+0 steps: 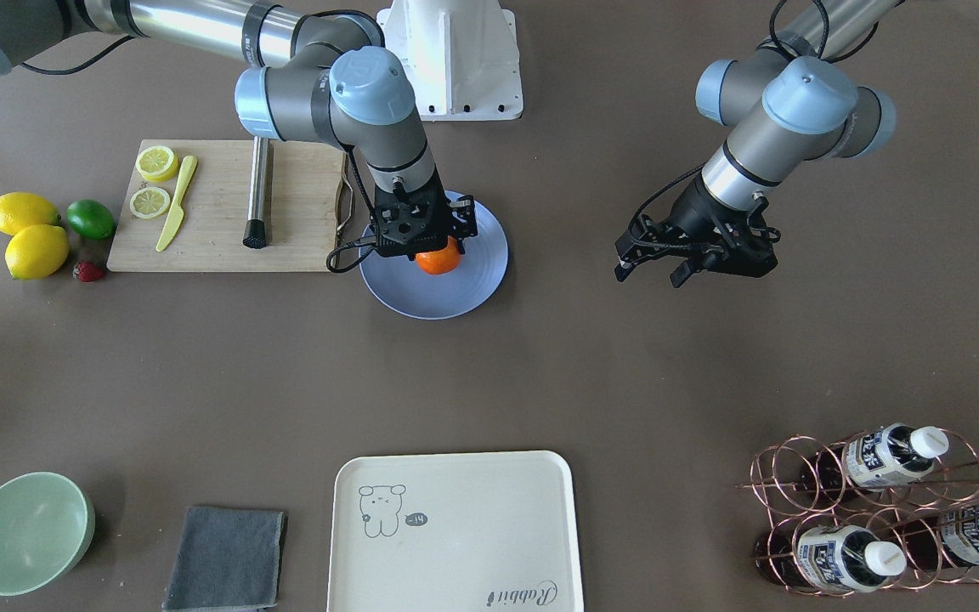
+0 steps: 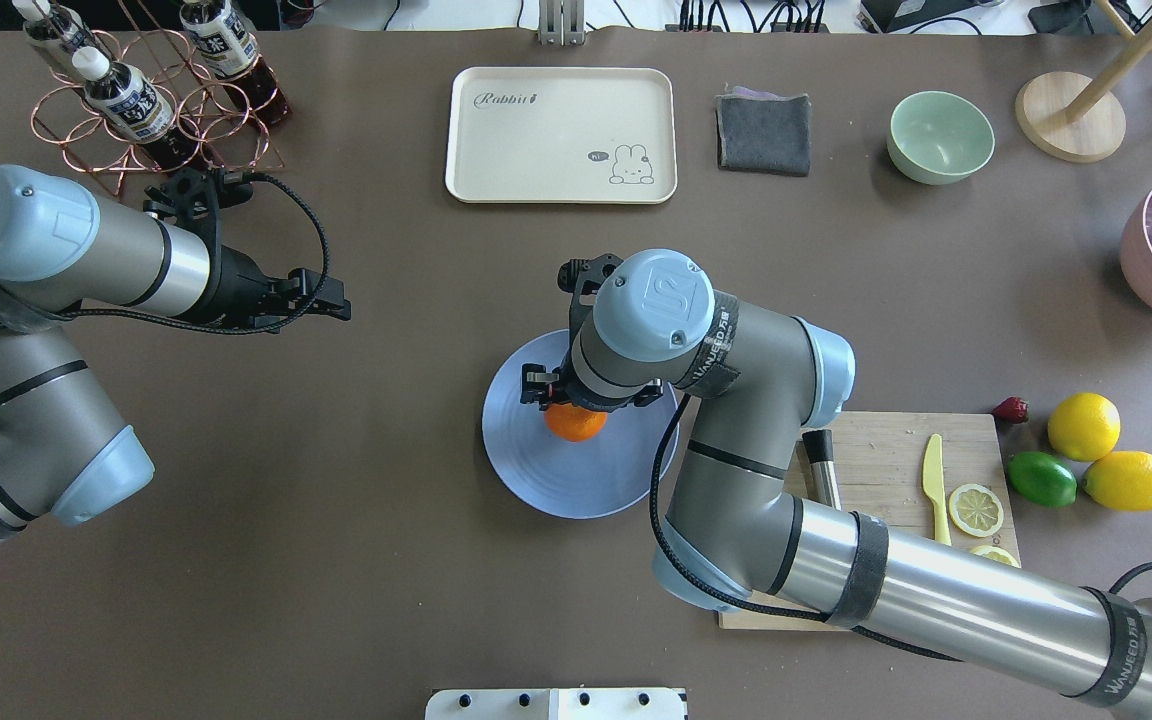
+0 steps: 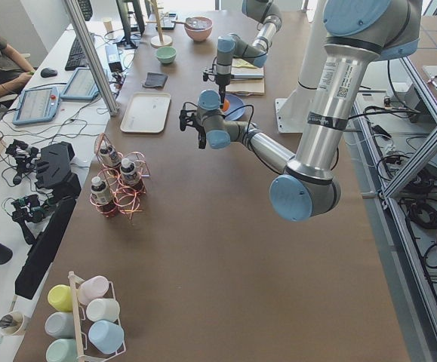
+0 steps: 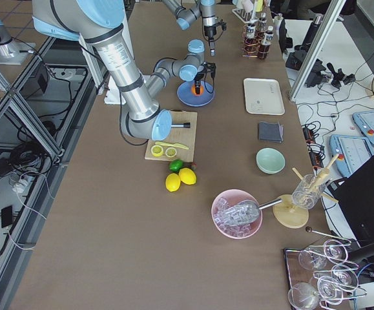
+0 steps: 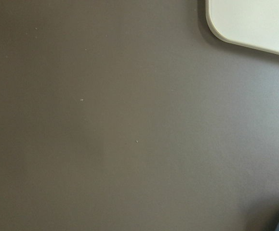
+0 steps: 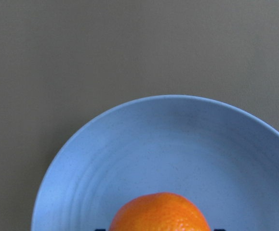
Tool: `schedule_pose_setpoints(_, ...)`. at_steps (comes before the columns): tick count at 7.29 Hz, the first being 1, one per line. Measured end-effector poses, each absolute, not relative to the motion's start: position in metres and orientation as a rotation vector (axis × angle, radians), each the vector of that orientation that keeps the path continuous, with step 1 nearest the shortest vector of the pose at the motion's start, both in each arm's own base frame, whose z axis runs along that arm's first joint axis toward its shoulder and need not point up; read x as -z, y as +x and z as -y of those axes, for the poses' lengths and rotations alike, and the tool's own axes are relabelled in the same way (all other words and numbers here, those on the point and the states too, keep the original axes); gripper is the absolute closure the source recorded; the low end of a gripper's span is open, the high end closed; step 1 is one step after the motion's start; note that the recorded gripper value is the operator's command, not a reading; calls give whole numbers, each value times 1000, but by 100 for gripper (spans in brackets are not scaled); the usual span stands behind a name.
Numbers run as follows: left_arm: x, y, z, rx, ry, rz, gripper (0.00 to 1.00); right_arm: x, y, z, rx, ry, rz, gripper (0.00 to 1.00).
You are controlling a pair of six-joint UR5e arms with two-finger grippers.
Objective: Pick orange to plate
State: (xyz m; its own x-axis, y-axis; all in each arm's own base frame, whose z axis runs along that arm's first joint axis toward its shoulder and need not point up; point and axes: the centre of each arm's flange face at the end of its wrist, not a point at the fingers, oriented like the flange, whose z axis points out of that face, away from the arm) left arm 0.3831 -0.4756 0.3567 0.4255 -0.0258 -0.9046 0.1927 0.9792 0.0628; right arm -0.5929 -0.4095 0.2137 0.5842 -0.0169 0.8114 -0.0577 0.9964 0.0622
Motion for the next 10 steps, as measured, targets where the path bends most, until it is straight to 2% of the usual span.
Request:
schedule_pose_setpoints(2,-359,383,476,136,164,-1121,3,-221,-597,404,-19,80,935,99)
schedule_pose_setpoints(3,-360,383,476,136,164,-1120,3,-223,-599,402,-18,77,932,45)
schedule_pose_setpoints(4,-360,383,476,136,164,-1120,3,-224,-599,401,-17,76,929,0)
schedule_pose_setpoints(7,-357,380,478,140,170,-1124,3,-226,-598,400,-15,77,929,0)
schedule_pose_setpoints(9,-359,340,504,128,200,-1110,3,-217,-573,409,-31,78,934,0)
schedule_pose_setpoints(10,-368,302,524,97,204,-1069,3,-216,-529,417,-40,72,920,0)
